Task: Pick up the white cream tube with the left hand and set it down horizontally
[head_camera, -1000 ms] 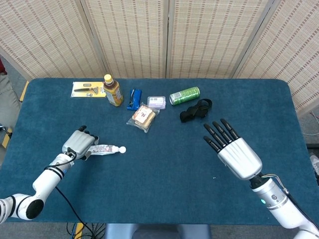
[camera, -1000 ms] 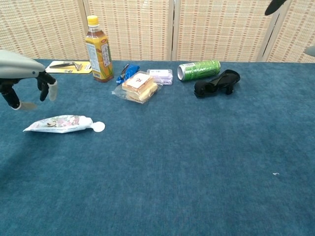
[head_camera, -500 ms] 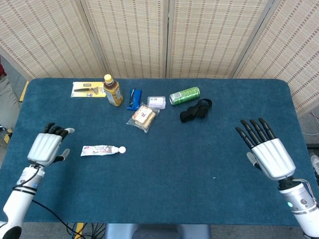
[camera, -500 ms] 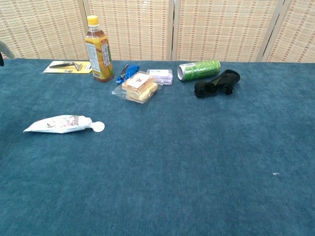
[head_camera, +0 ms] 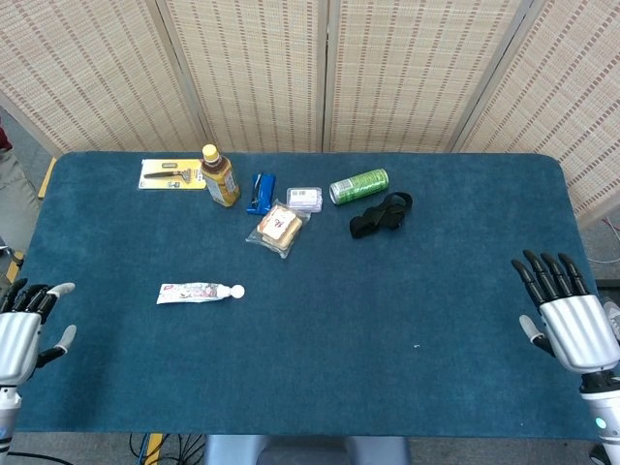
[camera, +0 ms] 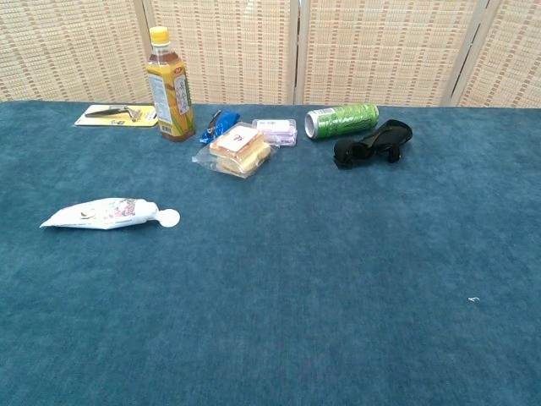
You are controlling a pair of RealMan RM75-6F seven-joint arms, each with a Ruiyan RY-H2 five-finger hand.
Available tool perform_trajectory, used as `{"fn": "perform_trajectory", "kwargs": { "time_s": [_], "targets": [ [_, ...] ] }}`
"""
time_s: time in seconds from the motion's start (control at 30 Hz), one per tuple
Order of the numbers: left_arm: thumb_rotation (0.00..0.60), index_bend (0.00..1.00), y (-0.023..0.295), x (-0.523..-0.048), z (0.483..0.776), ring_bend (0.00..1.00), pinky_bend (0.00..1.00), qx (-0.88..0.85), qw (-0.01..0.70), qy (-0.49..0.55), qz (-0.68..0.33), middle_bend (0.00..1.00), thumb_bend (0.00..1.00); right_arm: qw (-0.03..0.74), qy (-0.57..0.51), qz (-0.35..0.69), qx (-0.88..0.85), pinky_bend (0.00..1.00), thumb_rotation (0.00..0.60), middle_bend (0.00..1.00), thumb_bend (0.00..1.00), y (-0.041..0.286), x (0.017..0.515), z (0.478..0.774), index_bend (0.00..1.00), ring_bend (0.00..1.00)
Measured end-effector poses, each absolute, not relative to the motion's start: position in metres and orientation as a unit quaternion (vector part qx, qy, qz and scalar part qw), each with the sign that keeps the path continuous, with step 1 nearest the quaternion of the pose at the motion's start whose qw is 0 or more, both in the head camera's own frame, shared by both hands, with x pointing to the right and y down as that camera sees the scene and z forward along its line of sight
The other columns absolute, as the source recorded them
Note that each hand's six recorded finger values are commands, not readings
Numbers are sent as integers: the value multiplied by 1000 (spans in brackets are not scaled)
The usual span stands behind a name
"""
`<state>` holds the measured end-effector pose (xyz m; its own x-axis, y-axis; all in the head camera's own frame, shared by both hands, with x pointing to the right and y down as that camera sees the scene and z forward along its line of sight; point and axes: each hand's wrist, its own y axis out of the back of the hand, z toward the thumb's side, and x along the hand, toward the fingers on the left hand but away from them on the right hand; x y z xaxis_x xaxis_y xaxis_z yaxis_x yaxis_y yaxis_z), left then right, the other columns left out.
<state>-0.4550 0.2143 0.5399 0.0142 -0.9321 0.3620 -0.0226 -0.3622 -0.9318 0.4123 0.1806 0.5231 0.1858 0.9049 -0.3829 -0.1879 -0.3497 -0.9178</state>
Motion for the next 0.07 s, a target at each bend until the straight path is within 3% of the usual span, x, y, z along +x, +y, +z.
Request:
{"fn": "perform_trajectory", "kwargs": {
  "time_s": [0.07],
  "targets": [
    [600, 234, 217, -455, 538, 199, 85, -592, 398, 404, -573, 294, 293, 483, -302, 564, -598, 0, 600, 60, 253, 182, 414, 523, 72, 0]
  ]
}}
